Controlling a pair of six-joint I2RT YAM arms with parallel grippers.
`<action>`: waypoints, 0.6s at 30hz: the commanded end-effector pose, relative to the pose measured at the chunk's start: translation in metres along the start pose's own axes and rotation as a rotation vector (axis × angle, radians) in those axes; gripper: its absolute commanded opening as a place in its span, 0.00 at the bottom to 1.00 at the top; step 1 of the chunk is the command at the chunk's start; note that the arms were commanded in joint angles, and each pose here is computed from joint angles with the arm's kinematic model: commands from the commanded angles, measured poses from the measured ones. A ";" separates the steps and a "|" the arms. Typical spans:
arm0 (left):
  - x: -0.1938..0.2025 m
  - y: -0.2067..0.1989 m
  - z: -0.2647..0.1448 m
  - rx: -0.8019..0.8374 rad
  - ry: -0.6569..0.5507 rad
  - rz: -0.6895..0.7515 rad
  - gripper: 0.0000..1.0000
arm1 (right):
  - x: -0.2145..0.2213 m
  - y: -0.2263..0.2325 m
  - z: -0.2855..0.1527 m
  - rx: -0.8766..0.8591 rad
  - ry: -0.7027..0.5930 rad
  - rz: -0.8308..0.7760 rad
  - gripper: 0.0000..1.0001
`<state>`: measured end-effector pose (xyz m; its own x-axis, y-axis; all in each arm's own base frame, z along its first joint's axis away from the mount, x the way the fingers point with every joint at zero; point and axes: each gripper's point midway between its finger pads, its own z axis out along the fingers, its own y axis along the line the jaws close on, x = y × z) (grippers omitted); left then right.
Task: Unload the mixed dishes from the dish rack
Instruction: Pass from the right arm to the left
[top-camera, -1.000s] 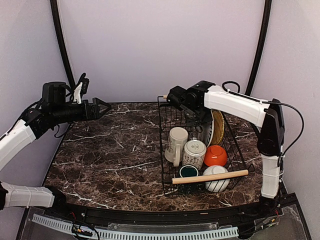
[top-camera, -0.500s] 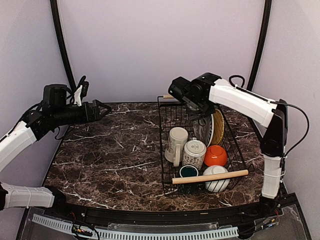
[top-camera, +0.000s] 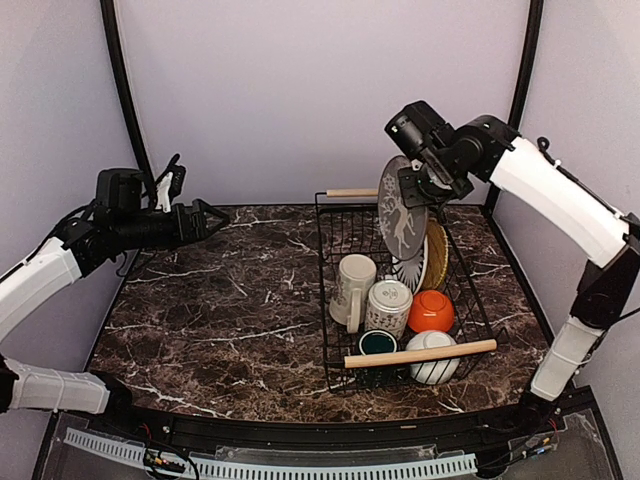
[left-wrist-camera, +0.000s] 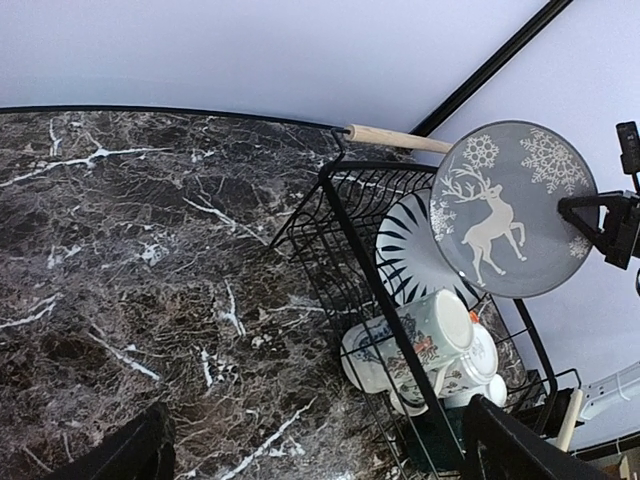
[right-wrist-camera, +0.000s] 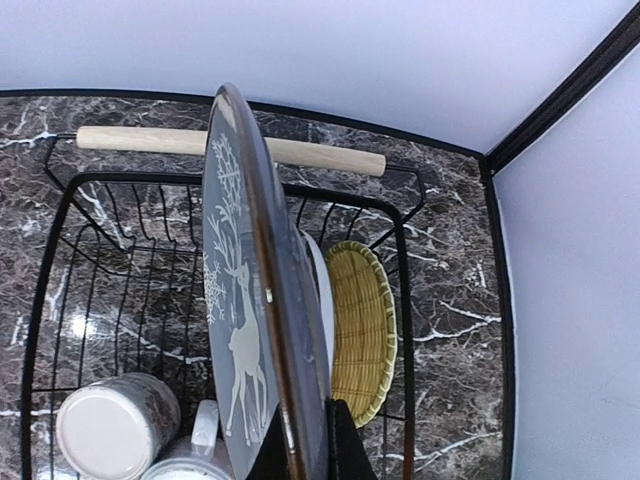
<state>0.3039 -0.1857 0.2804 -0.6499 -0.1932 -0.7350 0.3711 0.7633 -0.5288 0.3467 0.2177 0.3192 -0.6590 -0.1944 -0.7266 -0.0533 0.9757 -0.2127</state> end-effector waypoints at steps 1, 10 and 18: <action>-0.007 -0.023 0.004 0.130 -0.009 -0.042 0.99 | -0.040 0.007 -0.027 -0.241 -0.162 0.107 0.00; -0.016 -0.071 0.014 0.445 -0.032 -0.168 0.99 | -0.072 0.032 -0.088 -0.773 -0.294 0.283 0.00; -0.023 -0.115 0.030 0.553 -0.035 -0.154 0.97 | -0.080 0.076 -0.100 -1.066 -0.262 0.386 0.00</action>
<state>0.3014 -0.2670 0.3126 -0.7329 -0.2943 -0.6134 0.4973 0.3835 -0.7782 0.3232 0.2813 0.3652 -0.6534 0.0967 -0.7508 -0.4285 0.7704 0.4721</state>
